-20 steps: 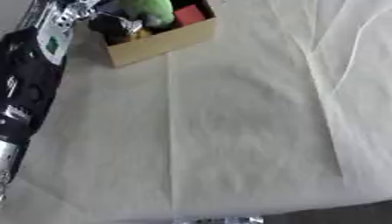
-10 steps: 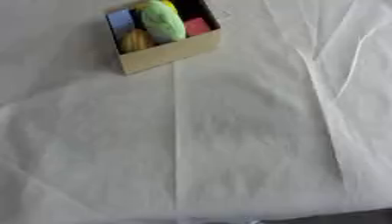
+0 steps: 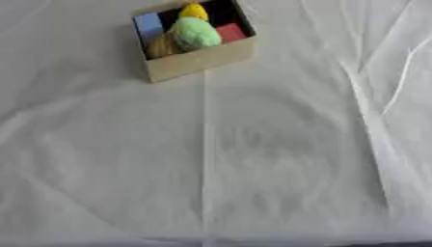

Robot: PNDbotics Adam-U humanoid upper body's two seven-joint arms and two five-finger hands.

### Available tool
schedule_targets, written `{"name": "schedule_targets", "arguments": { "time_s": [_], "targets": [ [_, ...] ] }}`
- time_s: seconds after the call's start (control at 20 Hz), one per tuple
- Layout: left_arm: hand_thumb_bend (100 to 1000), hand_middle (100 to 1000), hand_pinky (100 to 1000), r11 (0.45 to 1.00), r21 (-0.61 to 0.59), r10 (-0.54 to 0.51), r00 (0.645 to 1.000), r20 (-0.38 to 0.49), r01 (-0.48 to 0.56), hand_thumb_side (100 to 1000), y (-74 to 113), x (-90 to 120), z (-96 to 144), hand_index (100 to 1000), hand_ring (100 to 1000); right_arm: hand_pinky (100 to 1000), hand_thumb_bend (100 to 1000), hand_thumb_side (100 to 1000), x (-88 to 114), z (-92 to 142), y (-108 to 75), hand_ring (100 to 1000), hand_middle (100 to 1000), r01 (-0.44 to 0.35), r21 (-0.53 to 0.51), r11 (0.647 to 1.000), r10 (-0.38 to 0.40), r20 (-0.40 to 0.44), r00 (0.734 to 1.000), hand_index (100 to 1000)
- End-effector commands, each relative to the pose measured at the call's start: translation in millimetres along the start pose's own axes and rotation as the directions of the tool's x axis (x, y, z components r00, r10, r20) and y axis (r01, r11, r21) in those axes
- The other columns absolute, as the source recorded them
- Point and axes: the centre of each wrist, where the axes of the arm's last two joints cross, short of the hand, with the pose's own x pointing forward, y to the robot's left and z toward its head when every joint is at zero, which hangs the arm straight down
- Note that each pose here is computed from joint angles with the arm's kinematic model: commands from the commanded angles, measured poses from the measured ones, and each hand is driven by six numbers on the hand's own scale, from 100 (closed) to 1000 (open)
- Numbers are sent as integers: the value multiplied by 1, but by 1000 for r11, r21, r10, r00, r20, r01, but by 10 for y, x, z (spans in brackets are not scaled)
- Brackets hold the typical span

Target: Pick up objects on the table and place them in the box.

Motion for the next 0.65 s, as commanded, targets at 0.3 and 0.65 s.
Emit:
{"name": "schedule_targets", "arguments": {
  "time_s": [0.3,0.65],
  "targets": [
    [100,721,851,967,243,72,997,42,-80,578,165,79,345,845,855,965,100,621,25,52,12,729,755,-40,-18,999,41,45,998,884],
    [100,706,849,955,254,156,988,9,-153,583,132,28,490,835,846,959,100,628,14,81,37,730,754,-47,-33,998,49,66,997,883]
  ]
}}
